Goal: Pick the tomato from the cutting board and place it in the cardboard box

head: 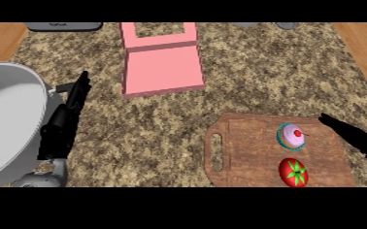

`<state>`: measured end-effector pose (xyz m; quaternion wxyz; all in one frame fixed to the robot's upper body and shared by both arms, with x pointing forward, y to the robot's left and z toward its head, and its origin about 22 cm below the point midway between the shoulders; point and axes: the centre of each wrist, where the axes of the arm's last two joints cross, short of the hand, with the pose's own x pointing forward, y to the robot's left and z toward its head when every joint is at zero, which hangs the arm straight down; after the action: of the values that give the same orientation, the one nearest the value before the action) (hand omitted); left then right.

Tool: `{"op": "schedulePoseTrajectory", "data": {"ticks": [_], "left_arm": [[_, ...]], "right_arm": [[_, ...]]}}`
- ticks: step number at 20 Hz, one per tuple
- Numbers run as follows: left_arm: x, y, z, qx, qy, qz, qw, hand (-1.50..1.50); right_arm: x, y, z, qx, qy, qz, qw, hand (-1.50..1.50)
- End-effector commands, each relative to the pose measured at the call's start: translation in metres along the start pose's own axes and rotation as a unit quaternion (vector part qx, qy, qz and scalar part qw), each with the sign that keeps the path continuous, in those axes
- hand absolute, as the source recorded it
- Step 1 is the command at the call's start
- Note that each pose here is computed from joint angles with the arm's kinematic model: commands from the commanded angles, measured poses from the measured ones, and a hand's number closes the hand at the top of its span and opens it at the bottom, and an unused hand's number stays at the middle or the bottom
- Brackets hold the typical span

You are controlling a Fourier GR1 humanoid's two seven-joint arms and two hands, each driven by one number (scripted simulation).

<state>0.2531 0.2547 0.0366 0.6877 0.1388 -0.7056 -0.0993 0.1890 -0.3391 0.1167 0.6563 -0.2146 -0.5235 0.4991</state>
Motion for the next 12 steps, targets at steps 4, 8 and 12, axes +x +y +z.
{"op": "schedulePoseTrajectory", "data": {"ticks": [4, 8, 12], "left_arm": [[-0.015, 0.038, 0.007, 0.028, 0.062, -0.028, 0.9973, 0.00], [-0.013, 0.030, 0.012, 0.017, 0.067, -0.024, 0.9973, 0.00], [-0.043, 0.014, 0.023, 0.024, 0.069, -0.026, 0.9969, 0.00]], "right_arm": [[0.027, 0.019, 0.002, 0.040, 0.053, 0.030, 0.997, -1.50], [0.049, 0.034, -0.001, 0.030, 0.069, 0.021, 0.997, -1.50], [0.048, 0.045, 0.004, 0.042, 0.090, 0.040, 0.994, -1.50]]}}
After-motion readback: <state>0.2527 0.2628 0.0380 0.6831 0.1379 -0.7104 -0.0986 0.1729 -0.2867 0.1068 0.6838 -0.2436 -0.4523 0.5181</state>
